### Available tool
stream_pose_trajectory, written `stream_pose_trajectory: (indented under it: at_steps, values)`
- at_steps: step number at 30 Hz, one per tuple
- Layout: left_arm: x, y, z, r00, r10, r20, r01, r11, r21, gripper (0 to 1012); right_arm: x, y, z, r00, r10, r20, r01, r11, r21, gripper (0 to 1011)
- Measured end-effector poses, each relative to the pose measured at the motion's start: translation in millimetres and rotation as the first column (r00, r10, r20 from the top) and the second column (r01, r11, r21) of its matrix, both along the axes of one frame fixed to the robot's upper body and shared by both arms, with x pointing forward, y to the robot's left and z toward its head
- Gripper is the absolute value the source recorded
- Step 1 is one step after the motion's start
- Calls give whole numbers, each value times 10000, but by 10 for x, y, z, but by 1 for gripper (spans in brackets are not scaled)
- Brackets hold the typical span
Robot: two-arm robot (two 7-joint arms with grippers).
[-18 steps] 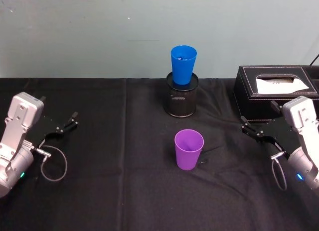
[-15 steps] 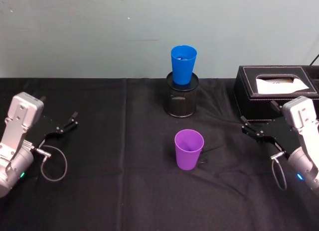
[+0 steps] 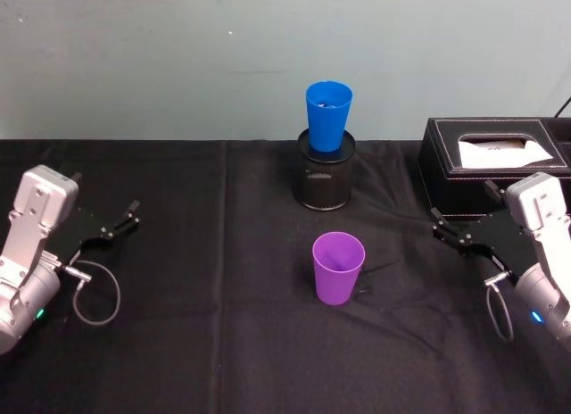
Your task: Pick up one cup with a gripper and tap it against the other cup.
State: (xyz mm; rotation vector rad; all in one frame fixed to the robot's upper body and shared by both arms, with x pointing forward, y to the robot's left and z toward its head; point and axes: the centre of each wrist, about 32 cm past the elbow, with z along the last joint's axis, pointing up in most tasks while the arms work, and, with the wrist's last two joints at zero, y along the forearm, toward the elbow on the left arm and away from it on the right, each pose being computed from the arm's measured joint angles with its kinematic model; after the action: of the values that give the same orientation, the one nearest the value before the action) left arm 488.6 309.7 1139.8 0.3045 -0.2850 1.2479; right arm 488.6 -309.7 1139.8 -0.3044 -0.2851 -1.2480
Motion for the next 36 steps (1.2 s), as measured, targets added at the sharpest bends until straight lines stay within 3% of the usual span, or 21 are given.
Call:
stream_pose_trajectory:
  at_steps: [36]
  values:
    - [0, 0, 0, 10000, 0, 0, 0, 10000, 0, 1000, 0, 0, 0, 10000, 0, 0, 0, 10000, 0, 1003]
